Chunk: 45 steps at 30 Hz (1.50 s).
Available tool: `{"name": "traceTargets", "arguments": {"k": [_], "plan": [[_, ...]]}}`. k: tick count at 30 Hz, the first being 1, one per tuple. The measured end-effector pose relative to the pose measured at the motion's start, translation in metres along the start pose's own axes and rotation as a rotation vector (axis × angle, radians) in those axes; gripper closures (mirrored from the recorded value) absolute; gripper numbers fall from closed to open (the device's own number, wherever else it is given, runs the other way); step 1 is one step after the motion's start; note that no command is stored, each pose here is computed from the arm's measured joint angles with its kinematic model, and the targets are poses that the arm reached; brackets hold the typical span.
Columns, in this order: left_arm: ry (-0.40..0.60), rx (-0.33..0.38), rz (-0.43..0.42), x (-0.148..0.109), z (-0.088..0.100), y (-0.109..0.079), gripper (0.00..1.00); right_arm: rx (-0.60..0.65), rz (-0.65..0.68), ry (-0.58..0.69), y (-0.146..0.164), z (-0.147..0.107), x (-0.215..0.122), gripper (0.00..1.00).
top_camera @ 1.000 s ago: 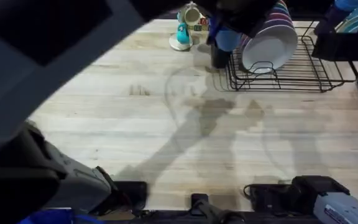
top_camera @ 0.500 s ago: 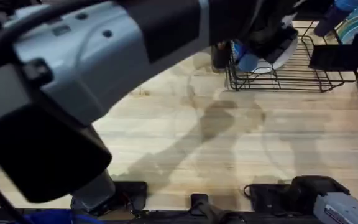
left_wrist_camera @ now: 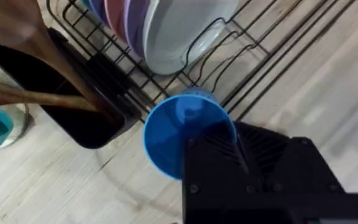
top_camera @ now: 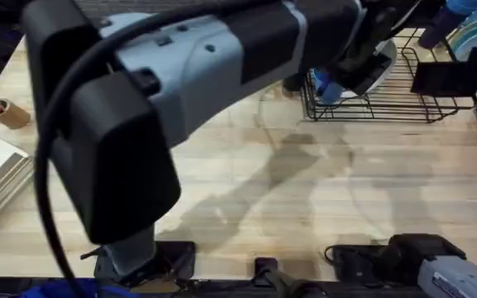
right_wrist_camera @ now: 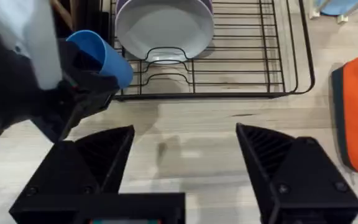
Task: Pick up the cup on the table and put them onto the rack.
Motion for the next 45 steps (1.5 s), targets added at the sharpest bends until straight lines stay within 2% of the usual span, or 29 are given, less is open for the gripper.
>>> {"name": "traceTargets", "arguments": {"k": [10,22,31,45], "plan": [[0.067,0.003,0.027,0.031,-0.015,0.004,0.96,0.0,0.0,0.0,0.0,0.0,0.0,0.005],[0.09,0.009,0.038,0.046,-0.022,0.004,0.96,0.0,0.0,0.0,0.0,0.0,0.0,0.005],[0.092,0.01,0.039,0.046,-0.022,0.004,0.75,0.0,0.0,0.0,0.0,0.0,0.0,0.005],[0.08,0.009,0.036,0.031,-0.008,0.002,0.671,0.0,0.0,0.0,0.0,0.0,0.0,0.005]]}}
Point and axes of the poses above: each hand's point on the last joint's axis, 136 mm out from that joint toward the fingers, its own x axis out along the fingers, its own y axis along the line the jaws close on, z = x × y, the point moved 6 cm from there along -x, back along the fingers, and after that the axes turned 6 degrees about -x, right-handed, at the moved point
